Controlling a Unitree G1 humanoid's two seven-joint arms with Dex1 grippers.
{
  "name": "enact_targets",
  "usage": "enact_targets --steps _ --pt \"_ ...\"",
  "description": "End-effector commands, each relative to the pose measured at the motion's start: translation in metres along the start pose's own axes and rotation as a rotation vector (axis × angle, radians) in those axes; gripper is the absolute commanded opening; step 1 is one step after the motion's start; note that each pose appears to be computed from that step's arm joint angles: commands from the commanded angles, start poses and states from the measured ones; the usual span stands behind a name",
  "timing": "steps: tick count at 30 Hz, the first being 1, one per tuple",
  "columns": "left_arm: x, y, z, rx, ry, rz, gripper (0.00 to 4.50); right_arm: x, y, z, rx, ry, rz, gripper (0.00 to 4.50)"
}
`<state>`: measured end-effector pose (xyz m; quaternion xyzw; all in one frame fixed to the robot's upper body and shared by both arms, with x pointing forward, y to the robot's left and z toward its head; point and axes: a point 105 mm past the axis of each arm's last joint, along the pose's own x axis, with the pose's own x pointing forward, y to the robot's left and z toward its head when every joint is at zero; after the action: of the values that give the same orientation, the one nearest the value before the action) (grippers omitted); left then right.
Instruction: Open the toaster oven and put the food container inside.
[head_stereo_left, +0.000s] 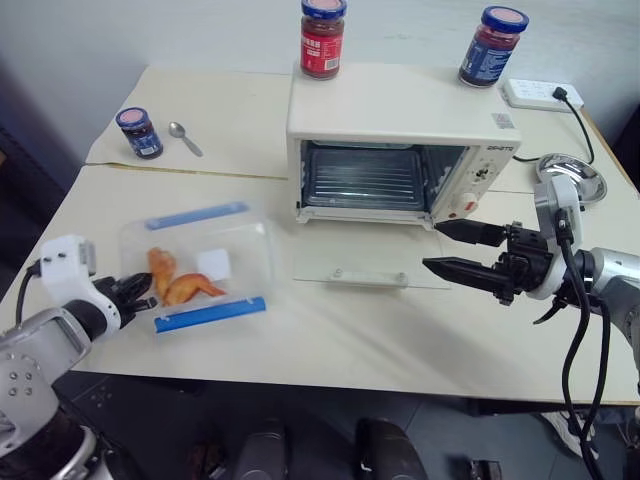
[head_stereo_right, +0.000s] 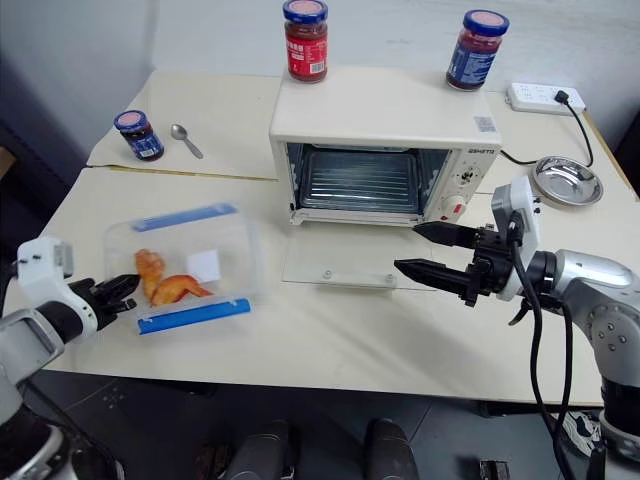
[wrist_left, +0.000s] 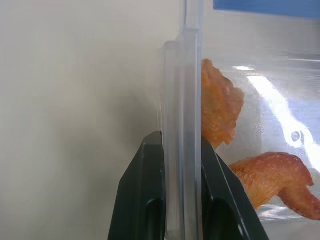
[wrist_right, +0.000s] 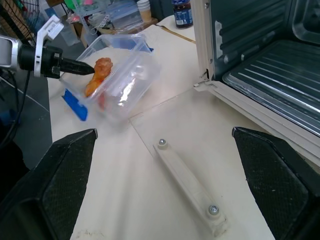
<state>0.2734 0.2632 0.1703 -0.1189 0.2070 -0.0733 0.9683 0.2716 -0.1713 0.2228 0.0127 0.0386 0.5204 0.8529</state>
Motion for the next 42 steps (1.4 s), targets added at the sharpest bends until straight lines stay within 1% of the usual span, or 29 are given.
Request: enact_targets --steps 1,4,7,11,15,20,24,27,29,30,32,33,34,35,40,42 --pt "0.003 -0.027 0.02 0.056 -0.011 -0.155 0.27 -0.006 0.005 0.01 -0.06 -0.035 -0.024 4.5" --pt "0.013 -0.044 0.034 0.059 0.007 -0.227 0.27 -0.013 0.007 0.007 -0.054 -0.038 -0.058 4.5" --pt "0.028 -0.071 0.045 0.079 0.049 -0.309 0.27 -0.021 0.009 0.004 -0.047 -0.04 -0.091 4.5" --pt "0.048 -0.104 0.051 0.113 0.114 -0.369 0.27 -0.028 0.012 0.002 -0.048 -0.046 -0.119 4.5" --pt "0.067 -0.14 0.05 0.152 0.189 -0.426 0.27 -0.039 0.013 0.005 -0.06 -0.064 -0.177 4.5" --pt "0.083 -0.152 0.048 0.194 0.246 -0.37 0.27 -0.045 0.018 0.003 -0.061 -0.077 -0.226 4.5" --pt "0.096 -0.162 0.05 0.182 0.259 -0.333 0.27 -0.045 0.022 0.0 -0.059 -0.091 -0.251 4.5" --pt "0.103 -0.168 0.046 0.179 0.279 -0.319 0.27 -0.045 0.023 -0.001 -0.06 -0.095 -0.27 4.5" --pt "0.107 -0.172 0.045 0.168 0.283 -0.321 0.99 -0.046 0.023 -0.001 -0.063 -0.095 -0.28 4.5" --pt "0.108 -0.173 0.045 0.162 0.282 -0.321 1.16 -0.046 0.023 -0.001 -0.064 -0.096 -0.283 4.5" --pt "0.109 -0.178 0.047 0.142 0.278 -0.352 1.74 -0.049 0.021 -0.001 -0.068 -0.09 -0.3 4.5" --pt "0.109 -0.181 0.05 0.127 0.271 -0.376 1.96 -0.05 0.02 -0.001 -0.071 -0.083 -0.308 4.5" --pt "0.109 -0.183 0.052 0.117 0.266 -0.393 2.3 -0.051 0.019 -0.001 -0.073 -0.078 -0.313 4.5" --pt "0.105 -0.187 0.059 0.095 0.238 -0.435 2.51 -0.052 0.019 -0.001 -0.072 -0.077 -0.314 4.5" --pt "0.087 -0.195 0.082 0.072 0.131 -0.562 2.51 -0.053 0.019 0.0 -0.068 -0.072 -0.307 4.5" --pt "0.074 -0.194 0.093 0.058 0.069 -0.641 2.51 -0.05 0.02 0.001 -0.069 -0.068 -0.289 4.5"
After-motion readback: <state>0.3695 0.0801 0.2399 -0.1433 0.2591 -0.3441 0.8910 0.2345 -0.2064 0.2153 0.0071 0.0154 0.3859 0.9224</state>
